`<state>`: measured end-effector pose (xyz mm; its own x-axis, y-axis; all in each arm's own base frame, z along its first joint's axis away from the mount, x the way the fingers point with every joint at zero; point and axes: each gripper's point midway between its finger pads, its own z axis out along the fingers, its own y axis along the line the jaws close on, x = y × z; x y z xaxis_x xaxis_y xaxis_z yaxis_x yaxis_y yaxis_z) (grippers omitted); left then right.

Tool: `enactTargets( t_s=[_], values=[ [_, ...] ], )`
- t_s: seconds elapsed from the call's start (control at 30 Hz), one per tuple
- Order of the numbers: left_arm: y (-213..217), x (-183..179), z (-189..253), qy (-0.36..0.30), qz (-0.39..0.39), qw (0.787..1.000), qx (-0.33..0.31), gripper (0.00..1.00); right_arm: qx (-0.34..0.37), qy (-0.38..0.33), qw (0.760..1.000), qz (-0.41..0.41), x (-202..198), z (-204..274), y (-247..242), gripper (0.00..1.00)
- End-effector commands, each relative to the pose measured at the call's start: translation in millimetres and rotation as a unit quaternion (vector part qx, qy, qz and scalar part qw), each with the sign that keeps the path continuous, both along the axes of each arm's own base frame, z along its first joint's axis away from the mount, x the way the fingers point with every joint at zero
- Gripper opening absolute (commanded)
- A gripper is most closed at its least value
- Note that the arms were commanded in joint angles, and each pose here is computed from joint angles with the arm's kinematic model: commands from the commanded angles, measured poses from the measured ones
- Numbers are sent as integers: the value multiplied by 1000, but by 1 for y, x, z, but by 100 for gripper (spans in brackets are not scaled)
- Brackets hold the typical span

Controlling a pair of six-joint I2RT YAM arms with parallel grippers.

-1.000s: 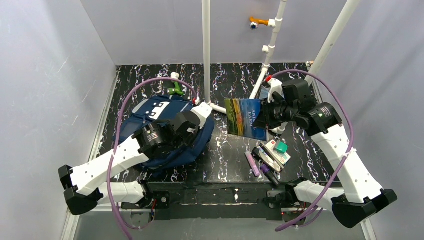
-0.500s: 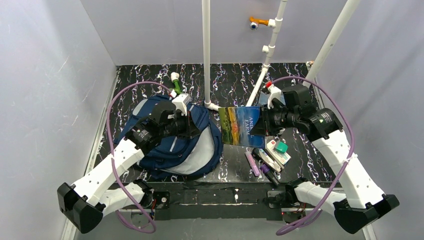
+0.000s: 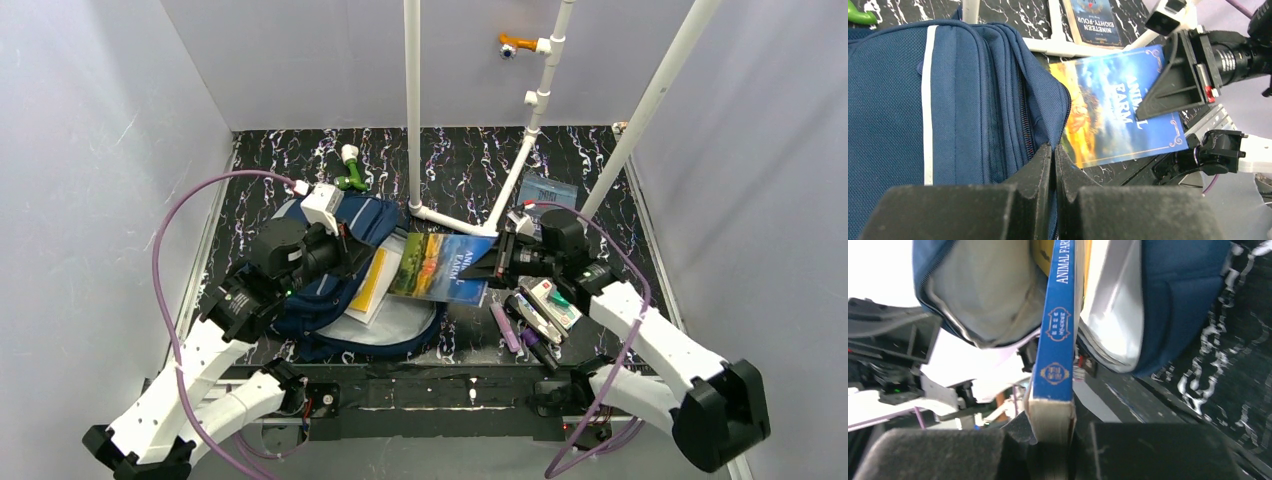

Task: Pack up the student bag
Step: Place the book in the student bag.

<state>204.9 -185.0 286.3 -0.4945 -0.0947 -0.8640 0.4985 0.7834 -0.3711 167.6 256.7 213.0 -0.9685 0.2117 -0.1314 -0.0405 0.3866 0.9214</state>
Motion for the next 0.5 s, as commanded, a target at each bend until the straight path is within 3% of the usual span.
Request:
enactTargets(
  t_s=[0.0, 0.2, 0.47],
  values=[
    [-11, 3, 44, -50, -19, 997, -47, 0, 150, -71, 986, 14, 19, 83, 41, 1],
    [-20, 3, 58, -57, -42, 996, -49, 0, 172, -71, 982, 44, 14, 70, 109, 1],
    [-38, 4, 59, -33, -70, 994, -77, 0, 173, -151, 972, -41, 73, 30, 198, 1]
  ],
)
